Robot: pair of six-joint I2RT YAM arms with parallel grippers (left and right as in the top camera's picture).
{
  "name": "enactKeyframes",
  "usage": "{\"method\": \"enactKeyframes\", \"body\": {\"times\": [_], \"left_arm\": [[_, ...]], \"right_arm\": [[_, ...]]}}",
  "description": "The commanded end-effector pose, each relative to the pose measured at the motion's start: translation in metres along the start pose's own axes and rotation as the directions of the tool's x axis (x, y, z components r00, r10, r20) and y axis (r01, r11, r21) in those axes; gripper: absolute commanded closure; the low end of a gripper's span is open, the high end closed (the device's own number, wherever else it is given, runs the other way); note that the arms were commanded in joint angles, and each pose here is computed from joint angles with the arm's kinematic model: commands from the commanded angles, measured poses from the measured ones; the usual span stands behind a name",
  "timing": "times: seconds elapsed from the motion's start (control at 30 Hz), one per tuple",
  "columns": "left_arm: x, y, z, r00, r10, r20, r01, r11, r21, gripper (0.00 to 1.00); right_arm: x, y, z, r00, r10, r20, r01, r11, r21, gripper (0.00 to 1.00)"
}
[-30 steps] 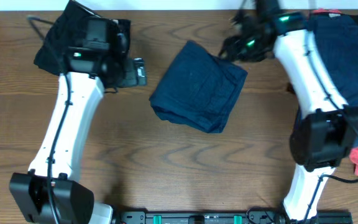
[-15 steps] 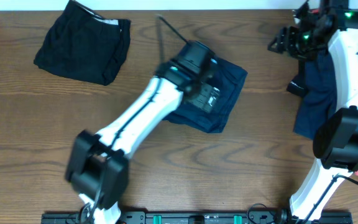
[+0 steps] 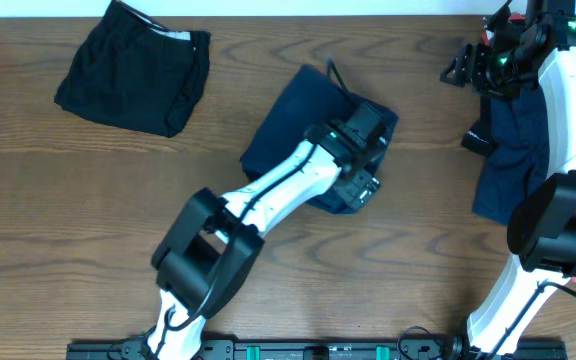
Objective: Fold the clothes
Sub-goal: 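Grasp the folded navy shorts with the left gripper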
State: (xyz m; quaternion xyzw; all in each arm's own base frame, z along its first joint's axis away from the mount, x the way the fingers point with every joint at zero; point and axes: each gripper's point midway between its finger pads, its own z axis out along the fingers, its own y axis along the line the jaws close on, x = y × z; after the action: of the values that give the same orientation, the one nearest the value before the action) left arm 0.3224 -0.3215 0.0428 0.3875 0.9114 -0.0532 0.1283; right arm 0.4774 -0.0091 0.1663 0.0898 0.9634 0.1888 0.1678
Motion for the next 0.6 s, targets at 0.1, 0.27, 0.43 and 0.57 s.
{"method": "enactKeyframes", "body": {"times": [0.1, 0.27, 0.43, 0.57], "left_arm": [[0.004, -0.023, 0.005, 0.993, 0.116, -0.017, -0.116, 0.993, -0.012, 0.02], [0.014, -0.022, 0.016, 0.989, 0.130, -0.065, -0.133, 0.990, -0.042, 0.02], [0.027, -0.021, 0.028, 0.981, 0.153, -0.123, -0.159, 0.987, -0.039, 0.02], [0.034, -0.019, 0.039, 0.974, 0.165, -0.158, -0.174, 0.984, -0.044, 0.02]], "right_arm": [[-0.003, 0.003, -0.009, 0.999, -0.025, 0.022, 0.025, 1.000, 0.012, 0.28], [-0.003, 0.003, -0.009, 0.999, -0.025, 0.021, 0.025, 1.000, 0.012, 0.27], [-0.003, 0.002, -0.009, 0.999, -0.032, 0.022, 0.032, 0.999, 0.019, 0.27], [-0.003, 0.001, -0.009, 0.999, -0.032, 0.022, 0.032, 0.999, 0.023, 0.27]]}}
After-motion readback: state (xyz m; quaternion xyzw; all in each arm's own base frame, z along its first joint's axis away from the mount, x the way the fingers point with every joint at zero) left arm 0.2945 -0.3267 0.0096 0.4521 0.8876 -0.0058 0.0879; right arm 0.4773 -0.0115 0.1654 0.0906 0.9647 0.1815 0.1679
